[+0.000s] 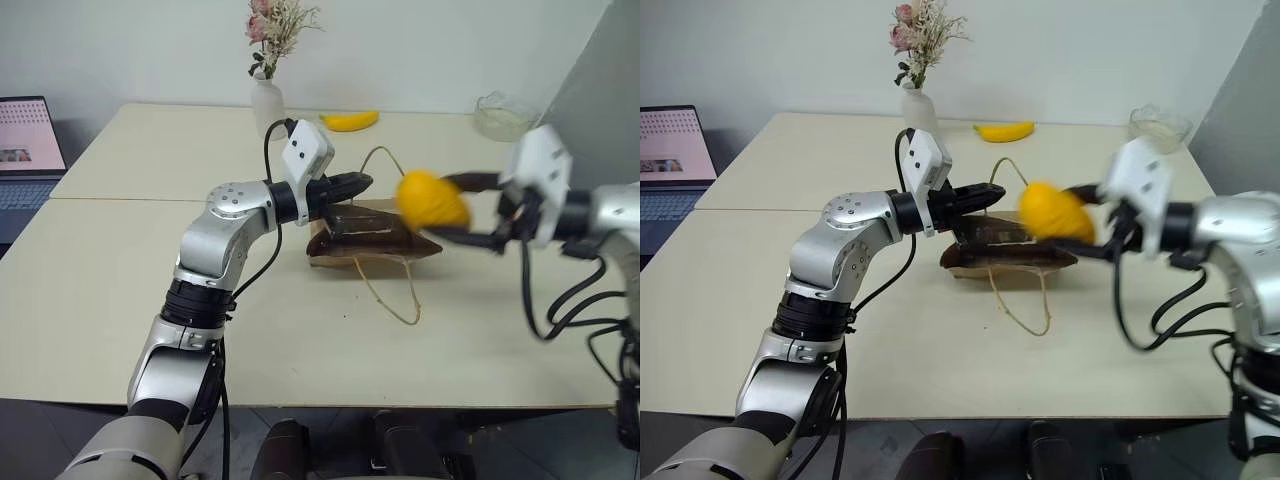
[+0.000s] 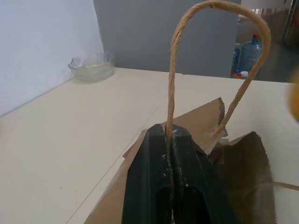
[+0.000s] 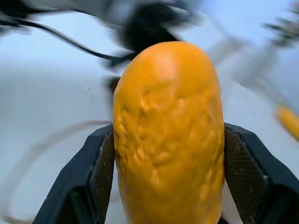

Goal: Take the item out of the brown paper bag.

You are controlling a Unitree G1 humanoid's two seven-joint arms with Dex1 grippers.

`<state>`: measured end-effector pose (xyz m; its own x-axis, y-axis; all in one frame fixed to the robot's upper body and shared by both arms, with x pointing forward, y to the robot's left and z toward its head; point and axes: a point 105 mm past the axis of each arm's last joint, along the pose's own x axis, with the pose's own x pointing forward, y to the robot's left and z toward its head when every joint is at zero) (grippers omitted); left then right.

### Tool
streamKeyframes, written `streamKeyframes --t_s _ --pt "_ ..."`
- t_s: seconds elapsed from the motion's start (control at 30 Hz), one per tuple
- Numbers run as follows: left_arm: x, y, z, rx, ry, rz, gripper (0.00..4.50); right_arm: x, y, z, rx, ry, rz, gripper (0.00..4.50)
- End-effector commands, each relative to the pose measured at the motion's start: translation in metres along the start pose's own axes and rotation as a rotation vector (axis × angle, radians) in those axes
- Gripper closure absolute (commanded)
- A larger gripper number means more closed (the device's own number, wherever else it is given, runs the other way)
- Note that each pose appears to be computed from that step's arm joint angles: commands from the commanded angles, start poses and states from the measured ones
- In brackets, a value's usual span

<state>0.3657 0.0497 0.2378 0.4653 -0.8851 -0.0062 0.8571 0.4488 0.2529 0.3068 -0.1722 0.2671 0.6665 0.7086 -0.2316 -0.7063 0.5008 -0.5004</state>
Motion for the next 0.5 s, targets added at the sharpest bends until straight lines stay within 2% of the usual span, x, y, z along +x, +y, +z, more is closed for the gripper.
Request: streamKeyframes --t_s 0.03,0.17,0.23,0.4,0.5 --pt "0.0 0.003 0.016 0.048 -0.036 0.007 4.5 -0.006 -0.03 -0.043 -0.031 0.133 -0.167 1.61" --pt "0.0 0.003 0.016 0.055 -0.033 0.006 4.5 0.011 -0.034 -0.106 -0.102 0.356 -0.196 1.61" --pt "0.0 0.004 0.015 0.057 -0.032 0.005 4.5 0.019 -0.031 -0.127 -0.125 0.423 -0.181 1.61" --pt "-0.002 0.003 0.015 0.06 -0.03 0.004 4.5 0.022 -0.022 -0.15 -0.112 0.485 -0.12 1.61" --pt "-0.004 0.003 0.014 0.062 -0.023 0.006 4.5 0.015 -0.018 -0.151 -0.123 0.498 -0.083 0.58"
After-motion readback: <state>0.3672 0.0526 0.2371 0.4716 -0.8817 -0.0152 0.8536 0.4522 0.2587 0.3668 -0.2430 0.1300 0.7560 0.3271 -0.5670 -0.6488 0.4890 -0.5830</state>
